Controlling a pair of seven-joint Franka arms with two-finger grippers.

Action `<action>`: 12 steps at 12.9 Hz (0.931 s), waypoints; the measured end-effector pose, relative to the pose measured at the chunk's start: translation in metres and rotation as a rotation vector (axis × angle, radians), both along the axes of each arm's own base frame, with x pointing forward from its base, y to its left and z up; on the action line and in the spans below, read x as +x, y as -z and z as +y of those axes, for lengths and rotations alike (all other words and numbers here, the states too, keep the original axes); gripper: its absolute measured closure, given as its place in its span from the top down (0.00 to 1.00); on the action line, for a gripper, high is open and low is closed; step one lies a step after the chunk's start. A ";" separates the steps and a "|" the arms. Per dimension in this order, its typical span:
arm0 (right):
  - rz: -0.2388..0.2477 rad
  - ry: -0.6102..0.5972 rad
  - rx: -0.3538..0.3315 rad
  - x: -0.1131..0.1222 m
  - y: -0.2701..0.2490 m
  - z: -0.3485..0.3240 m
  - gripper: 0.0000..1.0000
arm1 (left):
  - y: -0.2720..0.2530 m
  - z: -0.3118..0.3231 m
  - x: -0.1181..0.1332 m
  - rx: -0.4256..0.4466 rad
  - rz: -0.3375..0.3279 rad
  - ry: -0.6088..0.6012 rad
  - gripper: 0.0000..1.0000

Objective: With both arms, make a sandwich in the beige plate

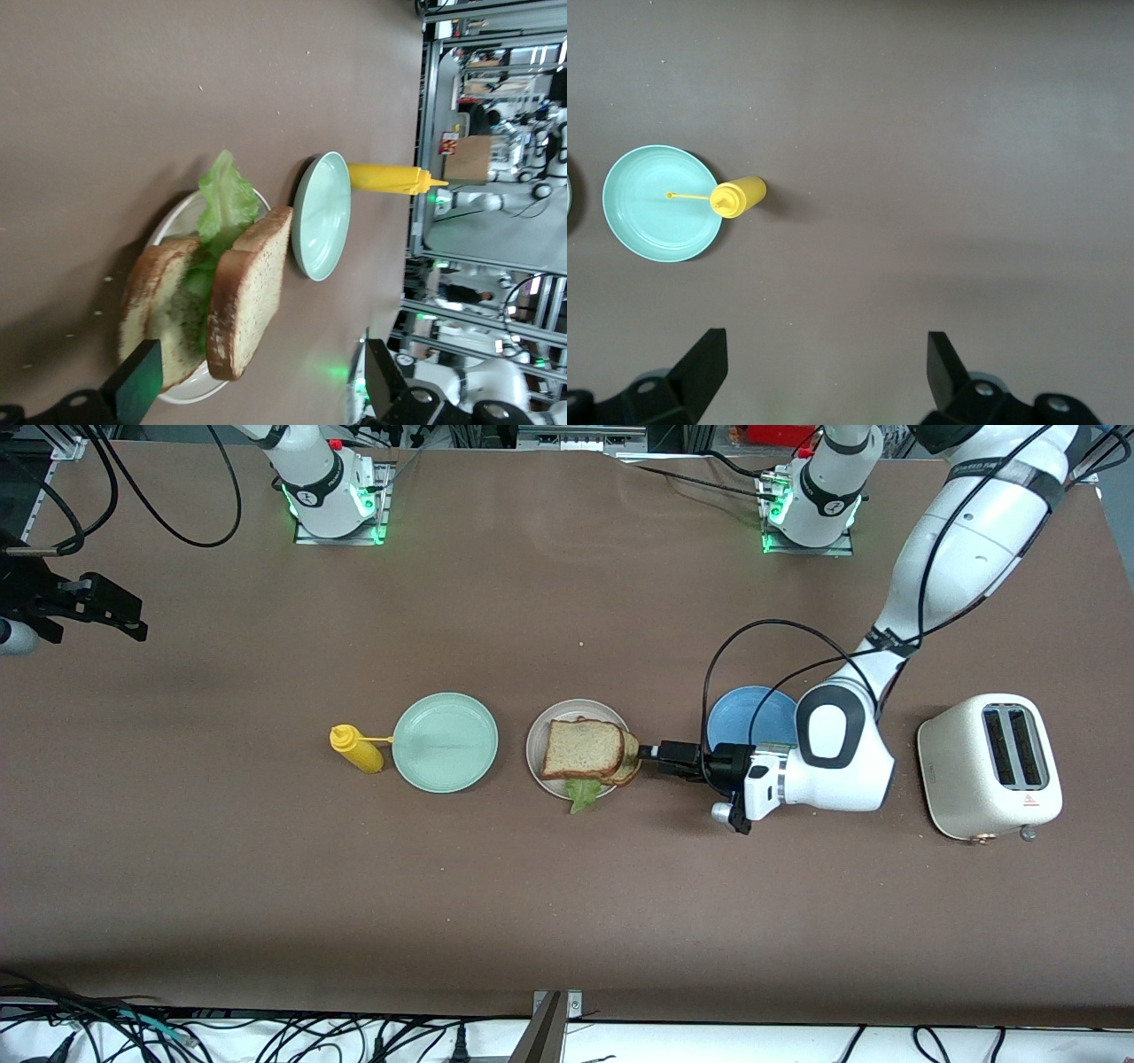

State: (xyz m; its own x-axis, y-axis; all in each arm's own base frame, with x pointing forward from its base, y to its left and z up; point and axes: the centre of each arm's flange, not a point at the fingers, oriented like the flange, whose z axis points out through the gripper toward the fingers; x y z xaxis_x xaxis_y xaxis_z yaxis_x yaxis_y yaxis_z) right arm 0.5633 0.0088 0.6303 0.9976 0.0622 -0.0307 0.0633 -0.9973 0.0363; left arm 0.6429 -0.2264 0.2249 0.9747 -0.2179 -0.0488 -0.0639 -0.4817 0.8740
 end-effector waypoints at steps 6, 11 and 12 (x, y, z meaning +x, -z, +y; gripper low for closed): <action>0.000 0.000 0.000 0.000 0.000 0.000 1.00 | -0.079 0.072 0.017 0.307 -0.159 0.128 1.00; 0.001 0.002 0.000 0.000 0.000 -0.001 1.00 | -0.161 0.124 0.009 0.510 -0.174 0.149 1.00; 0.001 0.002 0.000 0.000 0.000 -0.001 1.00 | -0.181 0.124 0.005 0.574 -0.178 0.132 1.00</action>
